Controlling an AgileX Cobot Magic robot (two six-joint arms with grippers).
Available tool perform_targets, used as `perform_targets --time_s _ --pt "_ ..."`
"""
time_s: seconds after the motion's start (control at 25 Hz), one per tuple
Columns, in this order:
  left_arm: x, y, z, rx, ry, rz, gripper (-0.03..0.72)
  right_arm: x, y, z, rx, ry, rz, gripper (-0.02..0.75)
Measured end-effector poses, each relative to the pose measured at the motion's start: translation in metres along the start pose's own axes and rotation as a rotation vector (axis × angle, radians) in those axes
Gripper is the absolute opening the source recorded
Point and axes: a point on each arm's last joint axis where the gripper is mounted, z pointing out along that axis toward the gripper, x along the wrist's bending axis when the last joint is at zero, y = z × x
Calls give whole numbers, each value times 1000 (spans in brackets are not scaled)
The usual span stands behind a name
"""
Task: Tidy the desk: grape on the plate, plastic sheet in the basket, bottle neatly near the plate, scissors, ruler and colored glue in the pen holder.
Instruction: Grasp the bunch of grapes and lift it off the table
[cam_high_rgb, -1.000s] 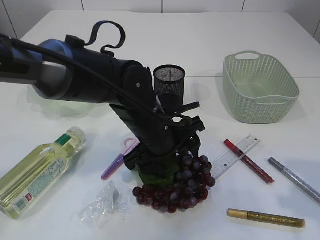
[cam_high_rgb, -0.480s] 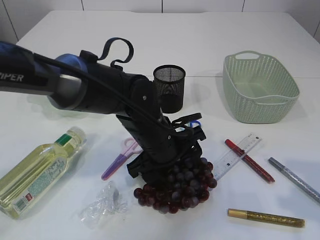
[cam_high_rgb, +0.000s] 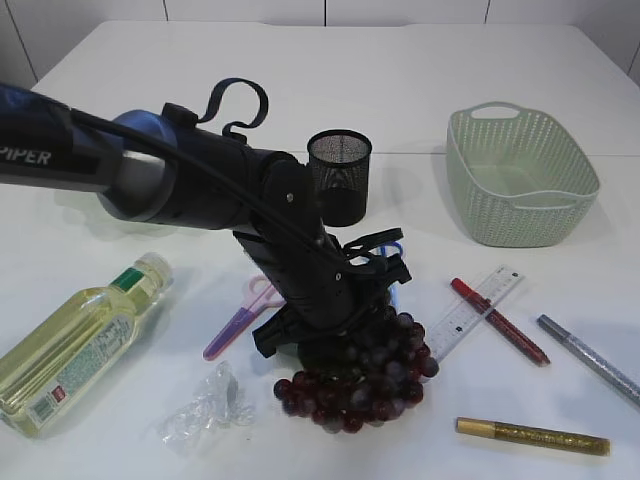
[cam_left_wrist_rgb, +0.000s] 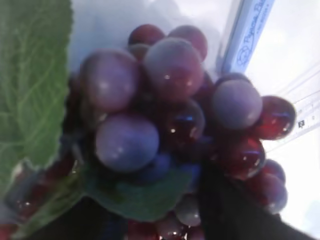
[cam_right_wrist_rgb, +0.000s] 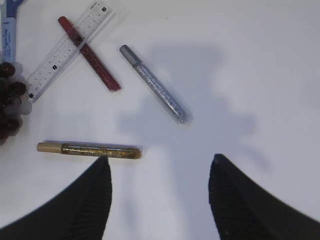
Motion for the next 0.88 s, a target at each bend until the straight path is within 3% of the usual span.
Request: perform_targets --time_s 0.12,0.44,0.72,0.88 --pt "0 0 0 1 0 0 263 0 0 0 0 0 0 484" --pt "-1 0 0 1 0 0 219 0 0 0 0 0 2 484" --pt "-1 0 0 0 -1 0 45 0 0 0 0 0 2 484" --pt "-1 0 0 0 -1 0 21 0 0 0 0 0 2 484"
